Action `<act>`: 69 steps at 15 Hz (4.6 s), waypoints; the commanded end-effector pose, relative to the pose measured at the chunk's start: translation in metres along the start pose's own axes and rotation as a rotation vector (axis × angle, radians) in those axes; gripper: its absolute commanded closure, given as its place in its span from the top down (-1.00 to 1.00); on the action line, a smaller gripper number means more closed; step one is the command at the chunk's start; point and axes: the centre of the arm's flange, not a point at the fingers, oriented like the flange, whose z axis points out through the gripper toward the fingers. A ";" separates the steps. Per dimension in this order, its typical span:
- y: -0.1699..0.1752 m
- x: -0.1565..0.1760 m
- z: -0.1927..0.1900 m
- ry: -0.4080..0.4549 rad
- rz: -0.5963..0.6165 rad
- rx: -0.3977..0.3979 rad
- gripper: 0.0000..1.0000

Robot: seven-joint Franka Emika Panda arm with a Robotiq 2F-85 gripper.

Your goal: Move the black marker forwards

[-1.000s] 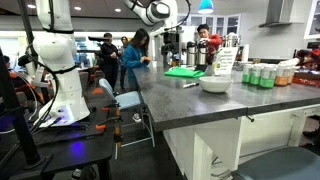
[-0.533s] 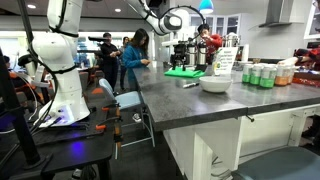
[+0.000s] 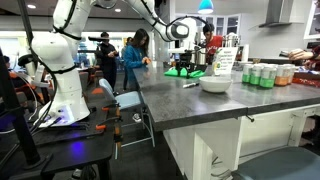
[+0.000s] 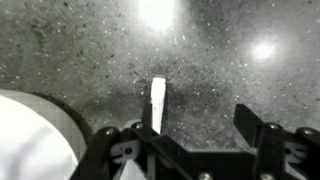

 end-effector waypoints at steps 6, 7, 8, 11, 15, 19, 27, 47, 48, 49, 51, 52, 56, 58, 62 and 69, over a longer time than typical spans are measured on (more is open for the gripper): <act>0.020 -0.005 0.039 -0.042 0.036 0.067 0.68; 0.021 -0.006 0.042 -0.046 0.042 0.066 0.55; 0.022 -0.008 0.044 -0.044 0.042 0.067 0.24; 0.020 -0.013 0.046 -0.046 0.035 0.059 -0.26; 0.019 -0.011 0.041 -0.043 0.035 0.049 -0.87; 0.017 -0.013 0.035 -0.037 0.031 0.042 -0.91; -0.005 -0.090 0.017 -0.066 -0.033 0.025 -0.91; 0.011 -0.157 0.039 0.016 0.377 0.163 -0.91; 0.008 -0.156 0.036 0.001 0.431 0.157 -0.91; 0.007 -0.155 0.033 -0.011 0.482 0.163 -0.91; 0.006 -0.150 0.029 -0.023 0.591 0.153 -0.91; 0.006 -0.148 0.028 -0.027 0.644 0.155 -0.91; 0.006 -0.144 0.026 -0.050 0.854 0.169 -0.91; 0.004 -0.145 0.029 -0.063 0.957 0.184 -0.91; -0.001 -0.142 0.036 -0.095 1.158 0.226 -0.91; 0.004 -0.141 0.058 -0.059 1.367 0.291 -0.91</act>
